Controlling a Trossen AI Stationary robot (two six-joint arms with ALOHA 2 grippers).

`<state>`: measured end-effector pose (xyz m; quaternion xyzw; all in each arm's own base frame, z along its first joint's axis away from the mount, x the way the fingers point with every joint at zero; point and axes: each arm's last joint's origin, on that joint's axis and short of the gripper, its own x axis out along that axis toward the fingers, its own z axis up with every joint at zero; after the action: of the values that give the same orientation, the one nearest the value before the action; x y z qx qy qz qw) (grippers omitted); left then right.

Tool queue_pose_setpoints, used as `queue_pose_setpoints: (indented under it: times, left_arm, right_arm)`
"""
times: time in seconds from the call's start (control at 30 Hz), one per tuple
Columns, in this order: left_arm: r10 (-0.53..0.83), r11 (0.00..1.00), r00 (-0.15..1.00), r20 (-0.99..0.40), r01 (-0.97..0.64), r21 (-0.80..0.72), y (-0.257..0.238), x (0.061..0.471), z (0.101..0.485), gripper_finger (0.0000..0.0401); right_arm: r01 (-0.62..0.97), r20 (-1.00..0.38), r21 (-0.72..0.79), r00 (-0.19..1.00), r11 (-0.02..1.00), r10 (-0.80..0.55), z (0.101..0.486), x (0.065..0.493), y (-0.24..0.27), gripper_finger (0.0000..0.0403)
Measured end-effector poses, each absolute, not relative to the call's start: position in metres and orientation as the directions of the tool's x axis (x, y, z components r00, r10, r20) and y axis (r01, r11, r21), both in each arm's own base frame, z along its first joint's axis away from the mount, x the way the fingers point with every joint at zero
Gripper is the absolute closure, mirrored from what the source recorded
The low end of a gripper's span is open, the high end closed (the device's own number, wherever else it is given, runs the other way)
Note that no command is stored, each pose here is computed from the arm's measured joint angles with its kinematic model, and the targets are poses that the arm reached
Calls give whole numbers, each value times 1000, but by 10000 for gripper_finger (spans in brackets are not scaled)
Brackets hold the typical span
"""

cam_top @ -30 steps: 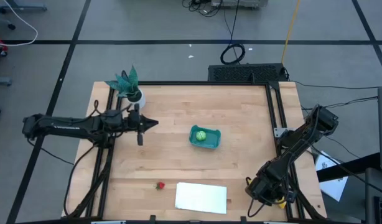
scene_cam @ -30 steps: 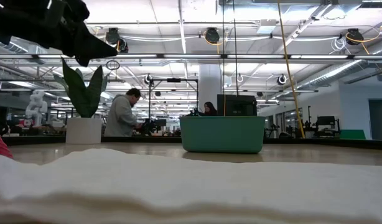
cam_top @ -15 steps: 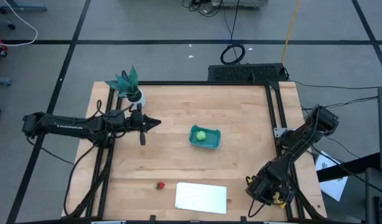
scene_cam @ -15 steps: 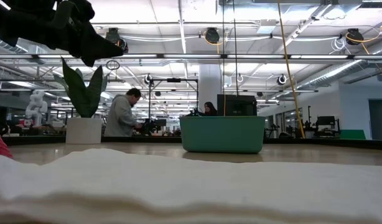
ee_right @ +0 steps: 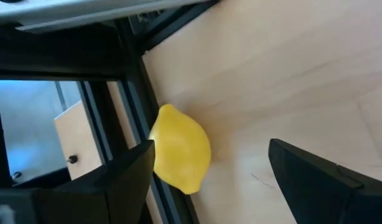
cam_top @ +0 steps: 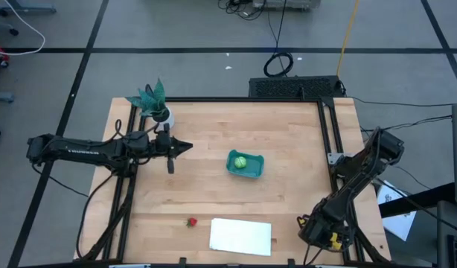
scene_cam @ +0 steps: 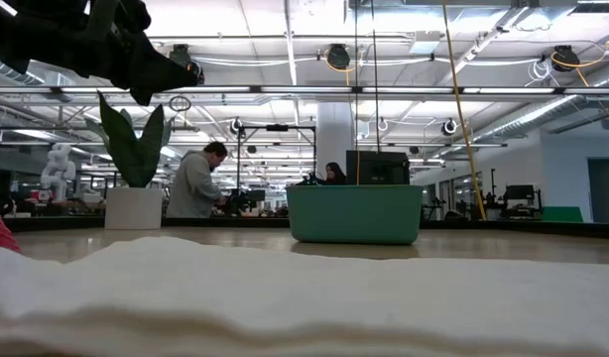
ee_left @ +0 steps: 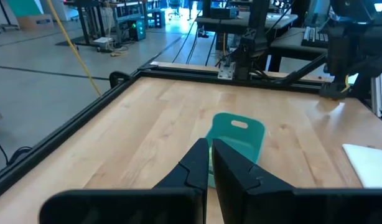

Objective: Pick and placing Produce into tupperware
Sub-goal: Put the lemon into the bin

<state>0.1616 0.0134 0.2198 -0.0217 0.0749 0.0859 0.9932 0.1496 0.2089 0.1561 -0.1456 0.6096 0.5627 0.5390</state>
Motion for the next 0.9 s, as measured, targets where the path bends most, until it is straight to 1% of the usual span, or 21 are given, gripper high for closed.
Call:
queue_pose_setpoints:
  times: [0.2,0.67,0.77,0.9]
  left_arm:
    - [167,984,974,-152,-175,-39,13,162,220,375]
    - [165,983,975,-149,-175,-57,13,162,220,375]
    - [165,982,975,-148,-176,-63,13,162,220,375]
    - [165,982,975,-148,-176,-64,13,162,220,375]
  right_arm:
    - [-772,-822,540,-400,334,405,150,147,213,99]
    - [-756,-825,550,-424,355,375,150,137,218,99]
    - [-738,-815,568,-444,363,373,148,135,216,99]
    - [-743,-805,579,-453,337,383,148,135,217,99]
